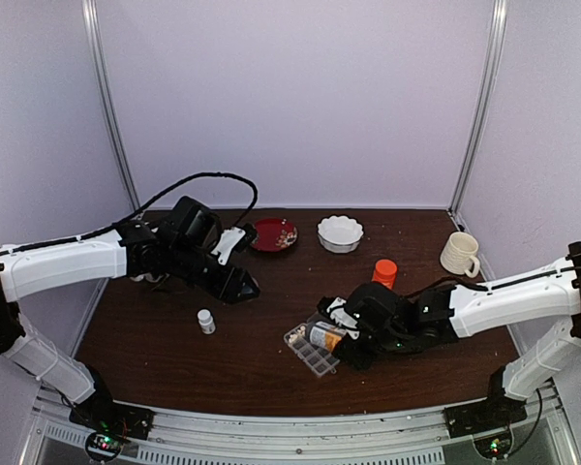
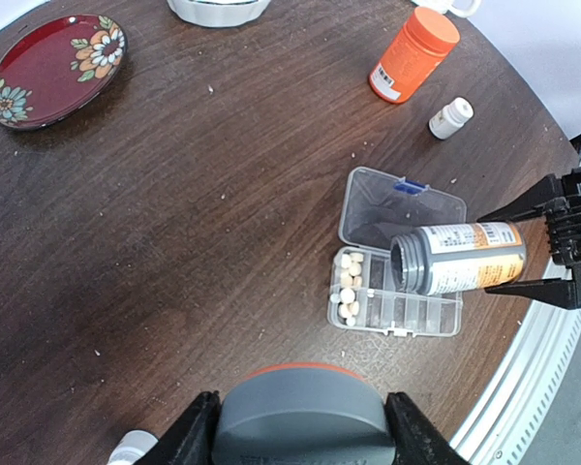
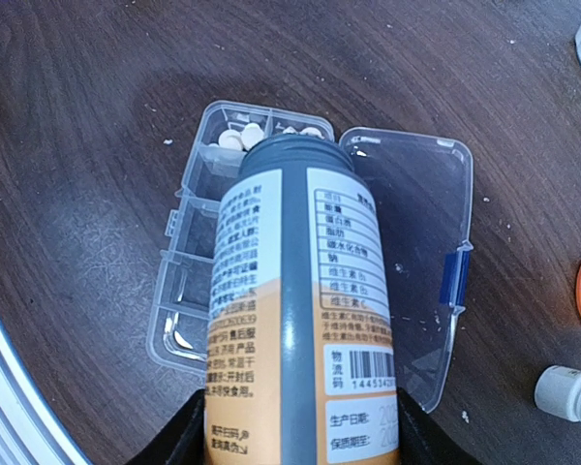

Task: Sort the pills into containers
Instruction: Pour the pill into the compartment of the pill container.

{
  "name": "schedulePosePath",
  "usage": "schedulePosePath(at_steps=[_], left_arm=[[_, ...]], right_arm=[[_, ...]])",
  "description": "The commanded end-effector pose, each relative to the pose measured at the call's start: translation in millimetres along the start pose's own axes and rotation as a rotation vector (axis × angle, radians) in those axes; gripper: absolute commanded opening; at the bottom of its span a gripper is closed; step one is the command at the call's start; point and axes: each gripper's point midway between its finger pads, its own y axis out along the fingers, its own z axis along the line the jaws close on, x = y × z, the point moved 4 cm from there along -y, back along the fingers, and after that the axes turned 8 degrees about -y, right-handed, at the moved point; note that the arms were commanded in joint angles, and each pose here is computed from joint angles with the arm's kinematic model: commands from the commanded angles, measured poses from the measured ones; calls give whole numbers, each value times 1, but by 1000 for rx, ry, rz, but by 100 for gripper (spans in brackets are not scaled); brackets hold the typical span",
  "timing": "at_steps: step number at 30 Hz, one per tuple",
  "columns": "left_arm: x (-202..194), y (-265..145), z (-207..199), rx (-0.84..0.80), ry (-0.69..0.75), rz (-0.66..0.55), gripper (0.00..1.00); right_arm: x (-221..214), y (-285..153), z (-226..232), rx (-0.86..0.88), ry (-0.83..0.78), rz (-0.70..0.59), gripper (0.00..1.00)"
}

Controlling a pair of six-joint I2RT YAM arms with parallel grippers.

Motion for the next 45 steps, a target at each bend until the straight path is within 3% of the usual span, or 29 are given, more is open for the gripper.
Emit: schedulePosePath(at_steps=[1, 3, 7, 10, 14, 17, 21, 25, 33, 40, 45], left_arm=[[9, 2, -7, -28, 20, -30, 0], [9, 2, -6, -27, 19, -28, 0], [9, 1, -7, -31, 18, -29, 0], [9, 2, -7, -30, 16, -27, 0], [9, 2, -8, -33, 17, -28, 0], [9, 2, -8, -36, 15, -26, 0], [7, 2, -7, -36, 15, -22, 0], [6, 4, -7, -37, 13, -14, 0], [5, 6, -7, -37, 12, -9, 0], [4, 7, -7, -35, 15, -1, 0], [5, 8, -8, -39, 15, -1, 0]], right_arm=[[7, -4, -8, -46, -20, -3, 0], [7, -3, -8, -53, -33, 38, 0], [15, -11, -6, -27, 1, -62, 0], [12, -8, -8, -48, -21, 12, 0], [15, -9, -4, -12, -3, -42, 0], [12, -4, -5, -32, -29, 32, 0], [23, -14, -5, -22, -3, -62, 0], [15, -8, -9, -66, -37, 63, 0], [14, -4, 0, -7, -46, 82, 0], [27, -17, -4, -17, -12, -9, 0], [13, 1, 3, 3, -47, 102, 0]])
